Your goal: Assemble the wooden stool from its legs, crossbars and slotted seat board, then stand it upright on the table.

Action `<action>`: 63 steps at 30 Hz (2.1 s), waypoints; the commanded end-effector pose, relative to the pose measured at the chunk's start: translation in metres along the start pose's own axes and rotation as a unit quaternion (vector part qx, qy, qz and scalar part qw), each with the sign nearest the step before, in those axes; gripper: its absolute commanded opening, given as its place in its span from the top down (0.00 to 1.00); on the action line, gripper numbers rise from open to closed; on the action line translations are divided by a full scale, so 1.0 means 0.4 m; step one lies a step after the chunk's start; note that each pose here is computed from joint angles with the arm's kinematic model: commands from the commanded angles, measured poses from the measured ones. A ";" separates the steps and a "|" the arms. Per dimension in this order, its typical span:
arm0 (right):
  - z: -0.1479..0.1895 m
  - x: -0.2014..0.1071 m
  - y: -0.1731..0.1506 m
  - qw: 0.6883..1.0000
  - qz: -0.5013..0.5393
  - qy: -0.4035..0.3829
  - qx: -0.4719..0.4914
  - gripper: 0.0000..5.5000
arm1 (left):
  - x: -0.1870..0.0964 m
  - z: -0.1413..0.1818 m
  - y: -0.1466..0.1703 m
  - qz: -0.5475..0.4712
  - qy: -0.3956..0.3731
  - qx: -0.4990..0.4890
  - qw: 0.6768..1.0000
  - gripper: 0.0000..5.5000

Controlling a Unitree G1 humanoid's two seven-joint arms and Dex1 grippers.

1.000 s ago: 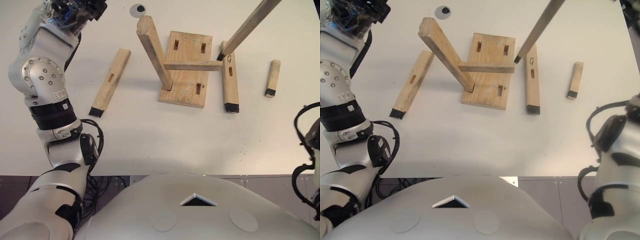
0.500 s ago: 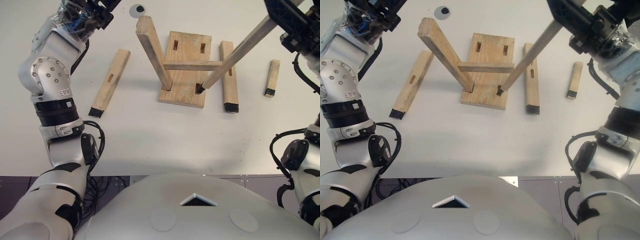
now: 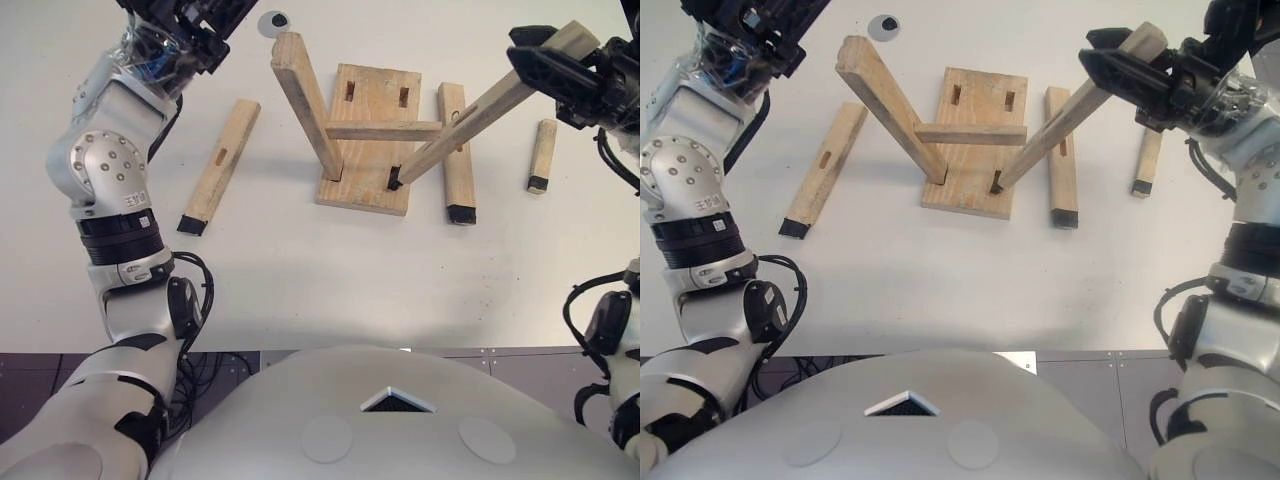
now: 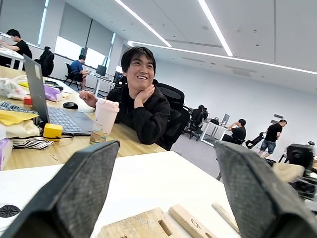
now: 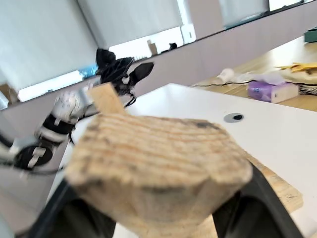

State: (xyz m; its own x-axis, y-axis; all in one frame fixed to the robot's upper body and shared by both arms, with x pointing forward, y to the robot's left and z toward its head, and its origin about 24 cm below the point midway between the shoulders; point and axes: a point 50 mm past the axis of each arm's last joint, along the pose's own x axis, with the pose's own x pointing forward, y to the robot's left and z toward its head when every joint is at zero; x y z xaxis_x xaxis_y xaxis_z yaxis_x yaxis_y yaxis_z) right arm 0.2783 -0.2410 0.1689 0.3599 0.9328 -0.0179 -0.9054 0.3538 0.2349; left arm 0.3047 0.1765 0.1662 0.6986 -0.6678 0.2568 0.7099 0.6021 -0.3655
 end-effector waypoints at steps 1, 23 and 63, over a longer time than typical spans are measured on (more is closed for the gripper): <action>-0.017 0.024 0.008 0.989 0.034 0.136 -0.036 0.63 | 0.005 -0.025 -0.024 -0.002 -0.004 0.000 1.000 0.36; 0.022 0.106 0.014 0.959 0.063 0.232 -0.149 0.63 | 0.043 -0.048 -0.098 -0.031 -0.042 -0.003 0.999 0.36; 0.016 0.282 0.036 0.916 0.053 0.383 -0.104 0.63 | 0.149 -0.234 -0.160 0.151 0.284 0.420 0.849 0.95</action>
State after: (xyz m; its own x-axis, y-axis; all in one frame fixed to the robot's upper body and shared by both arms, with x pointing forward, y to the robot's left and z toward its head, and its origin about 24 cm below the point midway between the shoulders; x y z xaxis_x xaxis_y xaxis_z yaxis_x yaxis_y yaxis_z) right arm 0.3123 -0.1408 0.2158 0.1824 0.7269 -0.6621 -0.9795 0.1926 -0.0584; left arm 0.2995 0.0479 0.1558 0.8653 -0.4679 -0.1796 0.4914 0.7217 0.4875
